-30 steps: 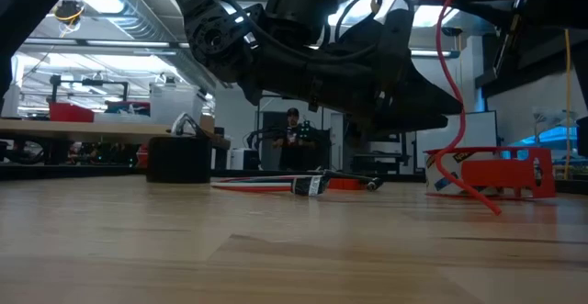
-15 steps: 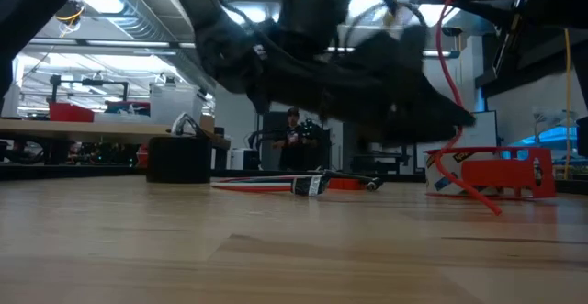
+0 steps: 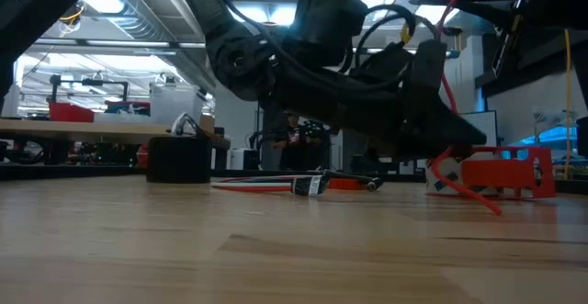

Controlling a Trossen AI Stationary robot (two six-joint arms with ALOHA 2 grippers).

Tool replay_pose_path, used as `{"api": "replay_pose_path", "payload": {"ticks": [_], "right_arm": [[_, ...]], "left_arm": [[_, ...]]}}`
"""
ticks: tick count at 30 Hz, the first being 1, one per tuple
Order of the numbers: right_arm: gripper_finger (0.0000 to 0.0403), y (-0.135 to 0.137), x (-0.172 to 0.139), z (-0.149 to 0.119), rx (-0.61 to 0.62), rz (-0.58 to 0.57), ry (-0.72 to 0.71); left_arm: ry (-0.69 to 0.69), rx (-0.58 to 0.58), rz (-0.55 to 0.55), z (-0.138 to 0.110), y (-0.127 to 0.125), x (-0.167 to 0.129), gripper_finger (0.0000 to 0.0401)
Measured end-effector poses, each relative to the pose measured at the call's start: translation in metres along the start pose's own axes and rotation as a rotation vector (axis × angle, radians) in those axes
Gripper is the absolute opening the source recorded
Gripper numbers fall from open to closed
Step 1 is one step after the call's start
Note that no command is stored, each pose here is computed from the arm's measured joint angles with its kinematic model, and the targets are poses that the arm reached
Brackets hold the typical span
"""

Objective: Coil cords
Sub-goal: Coil the red wire onto the spool

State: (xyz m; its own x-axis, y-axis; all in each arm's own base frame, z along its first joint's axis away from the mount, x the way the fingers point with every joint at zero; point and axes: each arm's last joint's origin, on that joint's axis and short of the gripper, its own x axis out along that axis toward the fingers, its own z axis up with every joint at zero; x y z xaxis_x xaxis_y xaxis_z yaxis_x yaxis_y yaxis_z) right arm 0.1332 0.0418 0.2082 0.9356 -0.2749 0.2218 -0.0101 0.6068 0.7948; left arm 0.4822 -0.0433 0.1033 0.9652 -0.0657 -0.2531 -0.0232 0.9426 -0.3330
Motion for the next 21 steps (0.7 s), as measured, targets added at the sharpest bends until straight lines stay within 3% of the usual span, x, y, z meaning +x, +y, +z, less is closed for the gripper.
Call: {"api": "replay_pose_path", "payload": {"ticks": [10,21], "right_arm": [[0.0003,-0.001,0.0,-0.001,-0.006,-0.007,0.008],[0.0003,-0.008,-0.001,-0.009,0.065,-0.053,0.09]], "left_arm": [[0.043,-0.097,0.032,-0.002,0.009,0.0,0.0007],[0.315,-0.125,0.134,0.014,0.02,-0.021,0.0002]]}}
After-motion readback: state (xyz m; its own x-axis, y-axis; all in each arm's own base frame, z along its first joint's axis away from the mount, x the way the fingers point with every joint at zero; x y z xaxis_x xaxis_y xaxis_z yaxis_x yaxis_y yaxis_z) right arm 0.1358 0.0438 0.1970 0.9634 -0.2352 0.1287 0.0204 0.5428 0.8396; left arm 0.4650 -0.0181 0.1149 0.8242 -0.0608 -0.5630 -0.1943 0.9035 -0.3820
